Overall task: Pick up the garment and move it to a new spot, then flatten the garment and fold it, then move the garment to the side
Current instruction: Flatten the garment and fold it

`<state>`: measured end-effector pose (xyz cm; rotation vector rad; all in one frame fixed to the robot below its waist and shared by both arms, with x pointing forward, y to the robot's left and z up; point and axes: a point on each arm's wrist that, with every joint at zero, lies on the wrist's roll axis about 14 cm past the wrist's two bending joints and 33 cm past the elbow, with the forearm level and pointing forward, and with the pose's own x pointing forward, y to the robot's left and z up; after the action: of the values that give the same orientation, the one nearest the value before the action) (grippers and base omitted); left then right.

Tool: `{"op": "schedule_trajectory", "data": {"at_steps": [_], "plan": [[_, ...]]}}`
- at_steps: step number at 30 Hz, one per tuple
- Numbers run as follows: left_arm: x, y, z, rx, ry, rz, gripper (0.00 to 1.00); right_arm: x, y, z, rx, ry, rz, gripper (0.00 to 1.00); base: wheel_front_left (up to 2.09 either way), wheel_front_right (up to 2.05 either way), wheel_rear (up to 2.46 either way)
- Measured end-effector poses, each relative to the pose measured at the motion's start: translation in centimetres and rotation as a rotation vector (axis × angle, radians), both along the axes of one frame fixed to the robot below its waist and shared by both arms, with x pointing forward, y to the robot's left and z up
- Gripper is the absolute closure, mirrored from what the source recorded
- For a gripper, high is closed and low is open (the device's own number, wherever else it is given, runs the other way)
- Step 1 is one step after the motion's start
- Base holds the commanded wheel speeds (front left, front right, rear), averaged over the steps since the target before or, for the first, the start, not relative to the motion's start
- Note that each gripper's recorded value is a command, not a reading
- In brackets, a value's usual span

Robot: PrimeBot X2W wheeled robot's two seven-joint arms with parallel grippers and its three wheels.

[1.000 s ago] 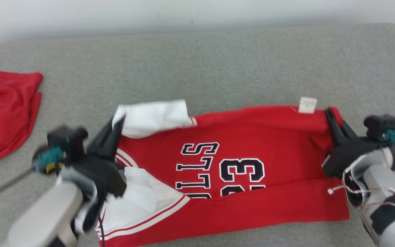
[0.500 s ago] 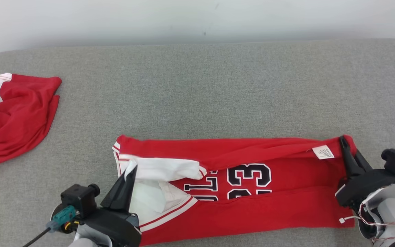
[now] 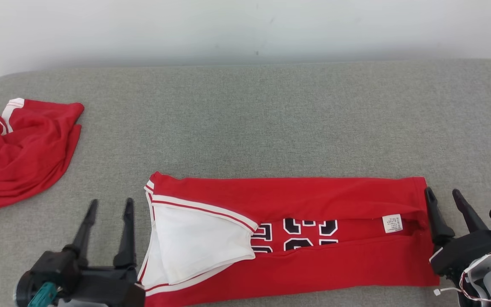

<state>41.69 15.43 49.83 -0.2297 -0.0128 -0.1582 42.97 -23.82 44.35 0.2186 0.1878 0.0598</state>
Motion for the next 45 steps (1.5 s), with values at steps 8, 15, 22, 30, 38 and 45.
{"op": "schedule_trajectory", "data": {"at_steps": [8,15,22,30,38,45], "plan": [[-1.9,4.0,2.2,0.160,-0.104,0.183,0.00,-0.8,-0.4,-3.6,-0.021,0.155,-0.027,0.00,0.00,0.00,0.00],[-3.5,5.2,0.6,0.189,-0.055,0.224,0.00,-1.7,1.2,-6.3,0.002,0.262,-0.015,0.00,0.00,0.00,0.00],[-4.0,5.5,0.2,0.191,-0.043,0.235,0.00,-2.0,2.2,-6.8,0.025,0.282,-0.005,1.00,0.00,0.00,0.00],[-4.0,5.0,0.9,0.198,-0.069,0.219,0.00,-2.4,-1.1,-5.7,0.012,0.253,-0.080,1.00,0.00,0.00,0.00],[-4.4,4.4,1.3,0.213,-0.083,0.189,0.00,-2.7,-9.9,-1.9,-0.075,0.184,-0.250,1.00,0.00,0.00,0.00],[-5.2,4.3,1.4,0.216,-0.087,0.187,0.00,-2.7,-10.4,-0.1,-0.084,0.147,-0.249,1.00,0.00,0.00,0.00]]}}
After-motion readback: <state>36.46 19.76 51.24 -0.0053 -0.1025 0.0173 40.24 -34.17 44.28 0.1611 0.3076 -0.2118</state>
